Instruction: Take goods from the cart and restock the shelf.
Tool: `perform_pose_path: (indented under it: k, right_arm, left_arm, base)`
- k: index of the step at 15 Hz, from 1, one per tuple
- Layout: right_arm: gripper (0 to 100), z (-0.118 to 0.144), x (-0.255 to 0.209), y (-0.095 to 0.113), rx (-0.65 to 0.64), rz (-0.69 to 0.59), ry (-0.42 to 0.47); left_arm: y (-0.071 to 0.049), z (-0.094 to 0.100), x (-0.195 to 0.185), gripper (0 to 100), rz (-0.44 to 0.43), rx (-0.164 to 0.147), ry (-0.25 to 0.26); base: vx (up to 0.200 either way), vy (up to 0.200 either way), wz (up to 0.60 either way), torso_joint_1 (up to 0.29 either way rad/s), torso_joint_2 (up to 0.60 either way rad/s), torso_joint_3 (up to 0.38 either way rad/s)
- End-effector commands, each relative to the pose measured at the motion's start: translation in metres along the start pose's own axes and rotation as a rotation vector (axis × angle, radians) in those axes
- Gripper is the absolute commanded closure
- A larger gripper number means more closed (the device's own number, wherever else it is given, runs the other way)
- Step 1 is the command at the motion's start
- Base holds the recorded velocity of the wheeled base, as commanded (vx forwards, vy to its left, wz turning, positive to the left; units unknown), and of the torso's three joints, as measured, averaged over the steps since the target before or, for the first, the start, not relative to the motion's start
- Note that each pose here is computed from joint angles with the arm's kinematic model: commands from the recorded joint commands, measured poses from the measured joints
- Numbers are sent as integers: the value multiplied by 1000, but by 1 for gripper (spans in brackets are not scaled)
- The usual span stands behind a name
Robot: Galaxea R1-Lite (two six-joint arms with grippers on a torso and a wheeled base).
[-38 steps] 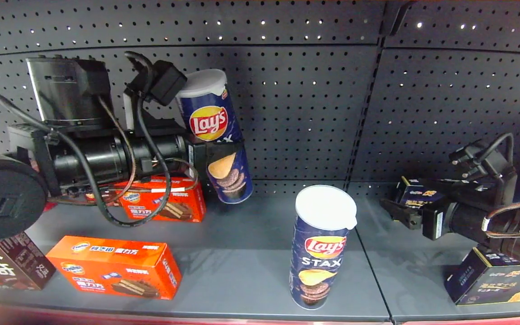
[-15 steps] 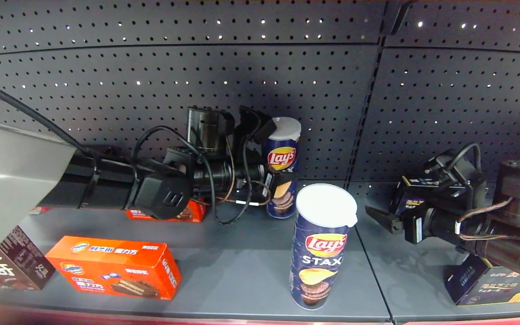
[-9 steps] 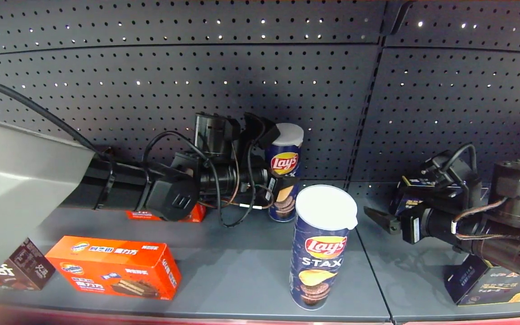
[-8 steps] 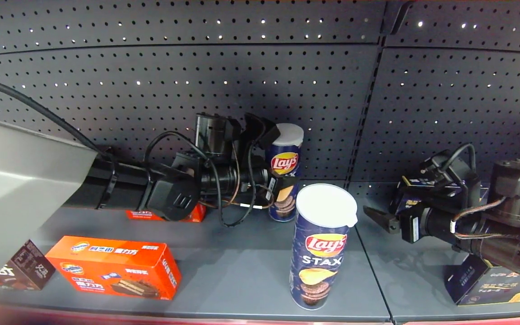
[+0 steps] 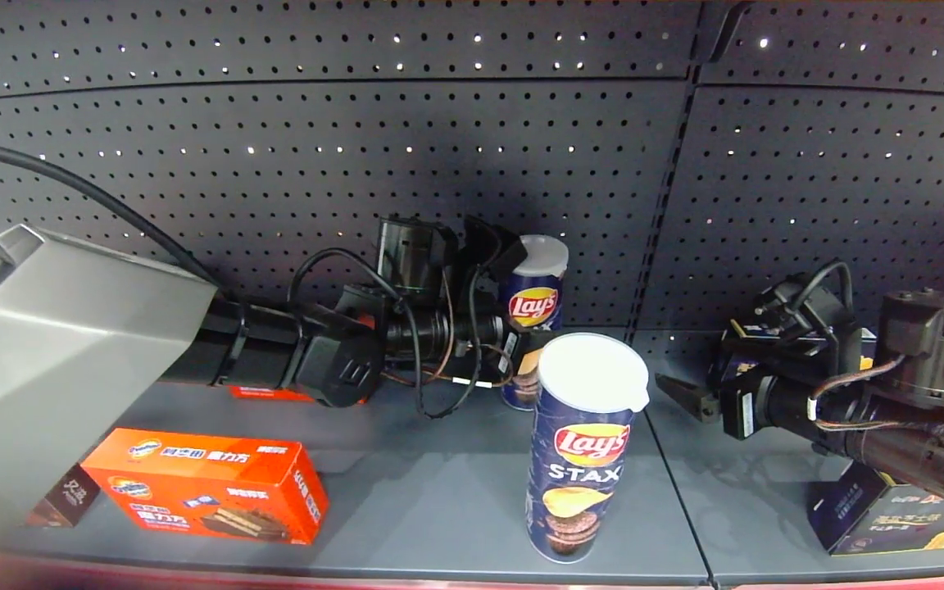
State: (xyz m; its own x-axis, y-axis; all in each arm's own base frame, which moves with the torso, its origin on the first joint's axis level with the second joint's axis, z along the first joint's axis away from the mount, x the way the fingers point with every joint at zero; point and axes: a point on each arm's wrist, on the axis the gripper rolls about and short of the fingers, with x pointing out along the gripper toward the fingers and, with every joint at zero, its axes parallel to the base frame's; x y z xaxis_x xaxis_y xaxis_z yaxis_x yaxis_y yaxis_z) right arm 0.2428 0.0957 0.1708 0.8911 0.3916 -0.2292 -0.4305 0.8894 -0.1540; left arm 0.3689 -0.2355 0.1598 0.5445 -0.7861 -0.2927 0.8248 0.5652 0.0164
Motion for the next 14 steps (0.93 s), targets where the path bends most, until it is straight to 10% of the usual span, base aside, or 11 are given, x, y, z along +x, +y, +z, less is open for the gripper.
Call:
perform_pose_path:
  k: [1, 3, 4, 14]
  right_arm:
    - [0, 0, 1, 0, 0, 1, 1]
    - [0, -1, 1, 0, 0, 0, 3]
    - [0, -1, 1, 0, 0, 0, 3]
    - [0, -5, -3, 2, -2, 7, 16]
  left_arm:
    - [0, -1, 1, 100, -1, -1, 3]
    - [0, -4, 3, 100, -2, -3, 10]
    - [0, -4, 4, 0, -3, -2, 9]
    - [-2, 18, -20, 0, 20, 16, -39]
  base:
    - [0, 0, 0, 0, 0, 0]
    - [0, 0, 0, 0, 0, 0]
    - [0, 0, 0, 0, 0, 0]
    - [0, 0, 0, 0, 0, 0]
